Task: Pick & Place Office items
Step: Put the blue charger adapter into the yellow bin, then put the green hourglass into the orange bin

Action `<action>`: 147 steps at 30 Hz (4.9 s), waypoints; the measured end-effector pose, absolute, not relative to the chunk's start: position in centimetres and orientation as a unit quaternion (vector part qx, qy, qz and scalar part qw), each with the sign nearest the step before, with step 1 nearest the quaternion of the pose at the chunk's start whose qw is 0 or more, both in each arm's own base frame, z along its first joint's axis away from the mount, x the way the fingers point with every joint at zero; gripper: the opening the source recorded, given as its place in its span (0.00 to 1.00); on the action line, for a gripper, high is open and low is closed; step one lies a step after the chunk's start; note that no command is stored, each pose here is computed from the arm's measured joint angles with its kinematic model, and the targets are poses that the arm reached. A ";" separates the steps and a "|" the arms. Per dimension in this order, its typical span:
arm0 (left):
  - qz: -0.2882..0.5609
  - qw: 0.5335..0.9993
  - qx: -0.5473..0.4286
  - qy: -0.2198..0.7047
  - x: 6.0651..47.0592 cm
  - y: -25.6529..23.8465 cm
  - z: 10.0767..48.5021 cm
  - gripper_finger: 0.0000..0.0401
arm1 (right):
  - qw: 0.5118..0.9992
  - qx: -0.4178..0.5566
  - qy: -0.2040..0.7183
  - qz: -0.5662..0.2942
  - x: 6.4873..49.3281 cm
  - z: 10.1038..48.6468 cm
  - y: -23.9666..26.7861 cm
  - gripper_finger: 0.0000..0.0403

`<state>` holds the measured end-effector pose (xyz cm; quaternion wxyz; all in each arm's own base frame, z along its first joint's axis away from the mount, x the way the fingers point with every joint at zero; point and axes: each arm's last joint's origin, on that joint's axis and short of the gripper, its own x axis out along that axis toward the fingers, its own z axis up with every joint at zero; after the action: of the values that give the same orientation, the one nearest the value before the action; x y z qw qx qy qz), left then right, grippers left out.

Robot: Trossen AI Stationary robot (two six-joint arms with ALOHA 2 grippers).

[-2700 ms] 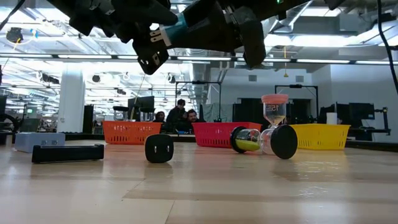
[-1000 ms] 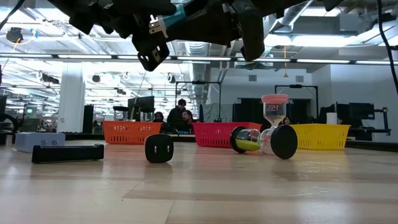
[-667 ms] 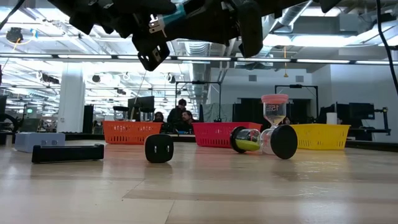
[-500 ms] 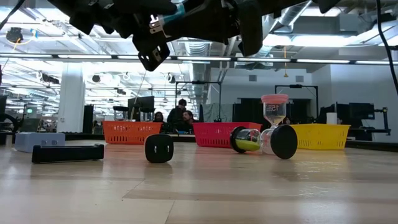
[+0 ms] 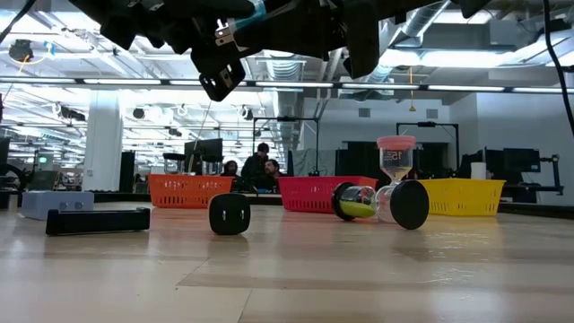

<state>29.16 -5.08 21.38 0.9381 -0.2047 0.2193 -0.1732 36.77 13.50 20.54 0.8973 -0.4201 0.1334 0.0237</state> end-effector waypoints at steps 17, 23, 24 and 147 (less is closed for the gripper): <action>-0.172 0.939 -0.204 0.218 29.2 -5.1 21.4 0.36 | 0.897 -0.421 0.135 0.022 36.8 20.5 13.5 0.34; -0.172 0.939 -0.204 0.217 29.2 -5.1 21.4 0.37 | 0.897 -0.421 0.135 0.021 36.8 20.5 13.5 0.35; -0.171 0.939 -0.204 0.217 29.2 -5.1 21.4 0.38 | 0.897 -0.421 0.135 0.021 36.8 20.5 13.5 0.35; -0.165 0.951 -0.177 0.190 29.3 -5.0 21.8 0.50 | 0.635 0.135 0.682 -0.336 22.6 22.4 -8.6 0.53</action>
<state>29.33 -5.01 21.76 0.9514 -0.1770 0.1902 -0.1651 22.59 -8.59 22.42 0.6352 0.1345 0.6823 -0.3360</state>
